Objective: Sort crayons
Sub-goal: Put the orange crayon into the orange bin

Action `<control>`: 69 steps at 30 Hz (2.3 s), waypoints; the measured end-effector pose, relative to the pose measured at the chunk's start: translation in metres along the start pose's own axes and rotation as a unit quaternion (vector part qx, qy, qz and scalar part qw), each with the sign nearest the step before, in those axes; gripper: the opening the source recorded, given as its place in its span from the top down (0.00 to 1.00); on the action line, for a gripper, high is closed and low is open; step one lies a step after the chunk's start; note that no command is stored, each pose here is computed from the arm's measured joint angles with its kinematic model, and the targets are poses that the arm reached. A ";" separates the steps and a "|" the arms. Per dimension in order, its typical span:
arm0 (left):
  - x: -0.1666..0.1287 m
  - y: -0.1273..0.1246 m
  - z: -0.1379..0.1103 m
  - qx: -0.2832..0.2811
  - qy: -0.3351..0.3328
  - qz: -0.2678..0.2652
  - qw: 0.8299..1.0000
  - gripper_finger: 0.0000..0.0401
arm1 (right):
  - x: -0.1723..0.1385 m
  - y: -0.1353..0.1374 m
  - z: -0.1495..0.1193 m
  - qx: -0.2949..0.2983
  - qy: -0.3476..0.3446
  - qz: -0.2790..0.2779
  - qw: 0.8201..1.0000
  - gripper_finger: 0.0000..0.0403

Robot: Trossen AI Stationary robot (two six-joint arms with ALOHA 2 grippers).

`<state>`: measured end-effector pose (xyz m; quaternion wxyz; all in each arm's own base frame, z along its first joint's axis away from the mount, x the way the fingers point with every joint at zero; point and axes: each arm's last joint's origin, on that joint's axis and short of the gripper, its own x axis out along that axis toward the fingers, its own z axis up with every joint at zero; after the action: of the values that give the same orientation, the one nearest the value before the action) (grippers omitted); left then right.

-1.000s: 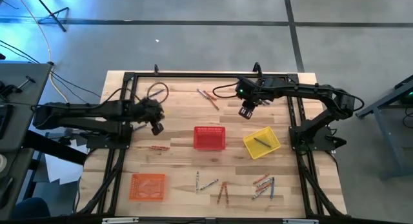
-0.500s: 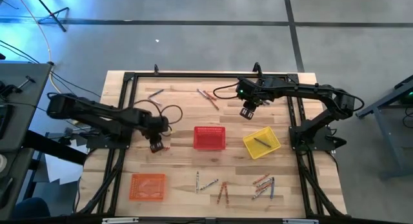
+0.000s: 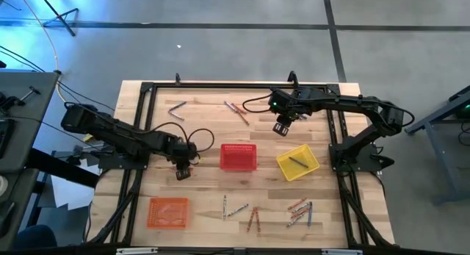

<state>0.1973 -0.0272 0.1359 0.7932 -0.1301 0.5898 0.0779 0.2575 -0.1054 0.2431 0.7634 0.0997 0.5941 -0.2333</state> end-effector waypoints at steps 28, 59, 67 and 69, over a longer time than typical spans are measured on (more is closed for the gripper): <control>-0.018 -0.033 0.012 0.028 -0.003 -0.033 0.999 0.75 | 0.000 0.000 -0.001 0.009 0.007 0.000 1.000 0.76; -0.002 -0.042 -0.012 0.080 0.102 0.021 0.991 0.68 | 0.000 0.000 -0.001 0.007 0.007 0.000 1.000 0.76; 0.007 -0.041 -0.013 0.076 0.121 0.036 0.989 0.68 | 0.000 0.000 -0.002 0.007 0.009 0.000 1.000 0.76; 0.005 -0.042 -0.013 0.073 0.117 0.032 0.990 0.68 | 0.000 0.000 -0.002 0.007 0.009 0.001 1.000 0.76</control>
<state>0.1988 -0.0707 0.1325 0.7231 -0.0613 0.6866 0.0444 0.2559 -0.1046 0.2425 0.7574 0.1079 0.5994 -0.2353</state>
